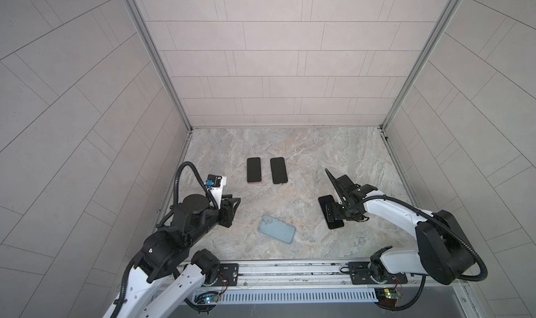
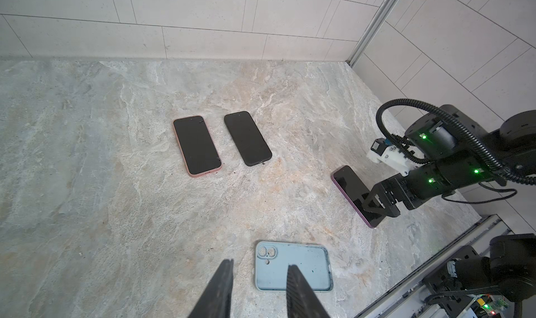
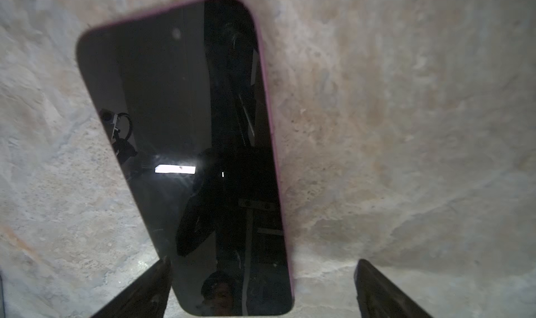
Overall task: Put the phone into the phone case
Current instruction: 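Grasp the purple-edged phone by its end with the right gripper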
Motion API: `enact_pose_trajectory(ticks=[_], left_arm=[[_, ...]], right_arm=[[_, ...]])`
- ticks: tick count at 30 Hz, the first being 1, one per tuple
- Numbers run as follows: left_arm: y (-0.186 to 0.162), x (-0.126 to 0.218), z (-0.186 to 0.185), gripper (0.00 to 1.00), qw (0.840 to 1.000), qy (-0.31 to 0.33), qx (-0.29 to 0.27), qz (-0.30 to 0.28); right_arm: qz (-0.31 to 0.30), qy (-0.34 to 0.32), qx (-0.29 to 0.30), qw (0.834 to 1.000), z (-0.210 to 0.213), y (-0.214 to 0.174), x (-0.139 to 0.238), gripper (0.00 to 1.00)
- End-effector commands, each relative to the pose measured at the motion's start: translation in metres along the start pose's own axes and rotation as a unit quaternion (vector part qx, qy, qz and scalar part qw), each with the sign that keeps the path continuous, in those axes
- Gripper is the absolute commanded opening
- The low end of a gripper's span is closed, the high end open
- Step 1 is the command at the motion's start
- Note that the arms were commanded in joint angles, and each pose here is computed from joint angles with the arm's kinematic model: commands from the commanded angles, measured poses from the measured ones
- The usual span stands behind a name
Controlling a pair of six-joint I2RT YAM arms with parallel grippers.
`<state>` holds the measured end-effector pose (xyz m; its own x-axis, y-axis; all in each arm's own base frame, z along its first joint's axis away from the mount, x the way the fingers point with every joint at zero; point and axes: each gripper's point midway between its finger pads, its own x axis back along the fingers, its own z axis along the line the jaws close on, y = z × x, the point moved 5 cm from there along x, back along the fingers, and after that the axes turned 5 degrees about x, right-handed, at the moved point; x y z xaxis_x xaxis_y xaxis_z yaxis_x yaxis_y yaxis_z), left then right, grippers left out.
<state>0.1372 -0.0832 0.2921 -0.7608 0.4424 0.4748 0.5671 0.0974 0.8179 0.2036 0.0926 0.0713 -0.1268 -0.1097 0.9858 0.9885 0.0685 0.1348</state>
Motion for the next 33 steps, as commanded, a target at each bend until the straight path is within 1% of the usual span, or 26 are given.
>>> enact_pose_trajectory(ticks=[1,5,11,13,15,18,22,25,27,29,32,33], left_arm=[[0.001,-0.001,0.001,0.36,1.000,0.001,0.003,-0.005],[0.001,-0.002,0.001,0.36,1.000,0.002,0.004,-0.005],[0.001,-0.002,0.001,0.36,1.000,0.002,0.004,-0.004],[0.001,-0.002,0.001,0.36,1.000,0.002,0.004,-0.004],[0.001,-0.001,0.001,0.36,1.000,0.002,0.004,-0.006],[0.002,0.000,0.001,0.36,1.000,0.001,0.004,-0.008],[0.001,0.000,0.001,0.36,1.000,0.000,0.004,-0.007],[0.002,0.000,0.001,0.36,1.000,0.000,0.004,-0.009],[0.001,0.000,0.001,0.36,1.000,0.000,0.005,-0.010],[0.001,0.000,0.001,0.36,1.000,0.001,0.005,-0.009],[0.001,0.000,0.001,0.36,1.000,0.000,0.003,-0.008],[0.001,-0.001,0.001,0.36,1.000,0.000,0.003,-0.007]], right_arm=[[0.004,0.025,-0.015,1.000,0.006,-0.001,-0.008,0.99],[0.006,0.041,-0.012,0.999,0.012,-0.001,-0.013,0.96],[0.003,0.042,0.011,0.999,0.023,0.002,-0.012,0.96],[0.006,0.034,0.020,0.999,0.027,0.003,-0.013,0.99],[0.009,0.020,0.030,0.999,0.030,0.003,-0.014,1.00],[0.017,-0.028,0.040,0.999,0.029,0.004,-0.016,0.99],[0.026,-0.100,0.049,0.993,0.026,0.002,-0.021,0.95],[0.022,-0.140,0.055,0.988,0.025,-0.002,-0.026,0.92],[0.024,-0.143,0.052,0.988,0.026,-0.005,-0.031,0.89],[0.025,-0.133,0.048,0.990,0.028,-0.006,-0.033,0.83],[0.013,-0.122,0.046,0.991,0.031,-0.003,-0.028,0.72],[0.005,-0.117,0.046,0.992,0.033,0.000,-0.024,0.71]])
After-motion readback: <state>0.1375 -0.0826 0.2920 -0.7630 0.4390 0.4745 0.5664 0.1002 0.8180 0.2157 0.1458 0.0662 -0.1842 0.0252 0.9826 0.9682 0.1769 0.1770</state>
